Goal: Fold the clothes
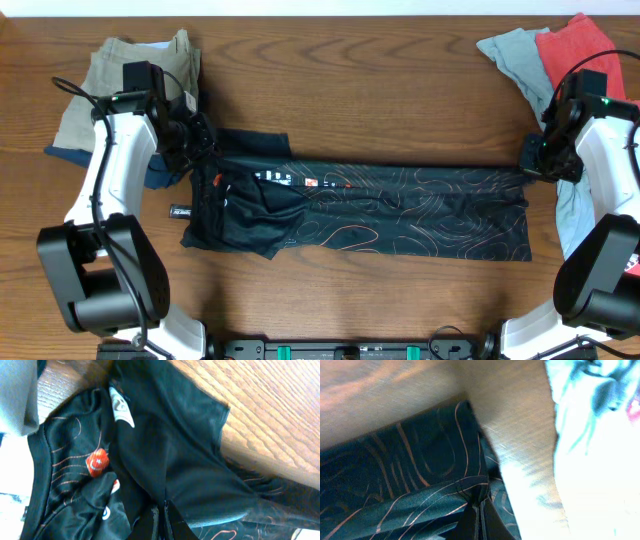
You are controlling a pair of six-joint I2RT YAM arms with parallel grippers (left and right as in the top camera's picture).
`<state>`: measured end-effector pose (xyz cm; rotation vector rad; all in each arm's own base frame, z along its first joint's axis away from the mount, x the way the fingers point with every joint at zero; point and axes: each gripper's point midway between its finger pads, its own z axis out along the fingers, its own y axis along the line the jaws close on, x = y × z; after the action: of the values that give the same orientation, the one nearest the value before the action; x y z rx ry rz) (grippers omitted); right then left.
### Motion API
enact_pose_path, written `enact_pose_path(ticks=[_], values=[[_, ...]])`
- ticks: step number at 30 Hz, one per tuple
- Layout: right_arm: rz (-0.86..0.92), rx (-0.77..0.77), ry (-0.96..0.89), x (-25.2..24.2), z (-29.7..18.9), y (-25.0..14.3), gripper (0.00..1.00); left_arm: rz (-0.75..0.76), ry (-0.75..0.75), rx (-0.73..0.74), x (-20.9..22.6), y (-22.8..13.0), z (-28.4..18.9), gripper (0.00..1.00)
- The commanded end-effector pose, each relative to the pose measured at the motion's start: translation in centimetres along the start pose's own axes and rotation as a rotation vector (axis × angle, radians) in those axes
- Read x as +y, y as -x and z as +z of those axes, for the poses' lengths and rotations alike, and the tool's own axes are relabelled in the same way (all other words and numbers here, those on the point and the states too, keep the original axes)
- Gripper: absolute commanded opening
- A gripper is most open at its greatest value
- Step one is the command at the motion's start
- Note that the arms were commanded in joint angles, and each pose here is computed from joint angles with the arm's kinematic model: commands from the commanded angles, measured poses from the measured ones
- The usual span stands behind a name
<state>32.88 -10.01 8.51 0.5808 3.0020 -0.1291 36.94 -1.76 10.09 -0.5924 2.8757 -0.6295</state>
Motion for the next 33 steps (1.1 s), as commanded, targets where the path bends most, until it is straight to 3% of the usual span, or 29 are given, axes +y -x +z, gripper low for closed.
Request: enact_pose_path(ticks=[1, 12, 18, 25, 26, 27, 28, 31, 33], values=[[0.052, -0.014, -0.084, -2.6, -0.9, 0.0, 0.01, 0.033, 0.006, 0.004, -0.1, -0.7, -1.1, 0.06], [0.069, 0.077, -0.096, -3.2, -0.9, -2.2, 0.01, -0.058, 0.077, 0.209, 1.4, -6.0, -1.8, 0.06], [0.068, 0.145, -0.104, -3.4, -1.1, -3.9, 0.02, -0.069, 0.199, 0.250, 3.6, -7.2, -2.3, 0.06], [0.058, 0.221, -0.114, -3.5, -1.4, -5.7, 0.10, -0.087, 0.242, 0.305, 4.4, -8.7, -2.5, 0.07], [0.058, 0.222, -0.114, -3.5, -1.4, -5.7, 0.18, -0.088, 0.258, 0.311, 4.7, -8.9, -2.7, 0.17], [0.058, 0.222, -0.114, -3.5, -1.4, -5.7, 0.22, -0.089, 0.269, 0.317, 4.9, -9.0, -2.8, 0.41], [0.058, 0.222, -0.114, -3.5, -1.4, -5.7, 0.24, -0.090, 0.282, 0.325, 5.1, -9.2, -2.9, 0.47], [0.058, 0.223, -0.113, -3.5, -1.5, -5.8, 0.25, -0.090, 0.308, 0.332, 5.5, -9.4, -3.1, 0.48], [0.058, 0.222, -0.112, -3.5, -1.4, -5.7, 0.32, -0.089, 0.310, 0.330, 5.5, -9.4, -3.1, 0.48]])
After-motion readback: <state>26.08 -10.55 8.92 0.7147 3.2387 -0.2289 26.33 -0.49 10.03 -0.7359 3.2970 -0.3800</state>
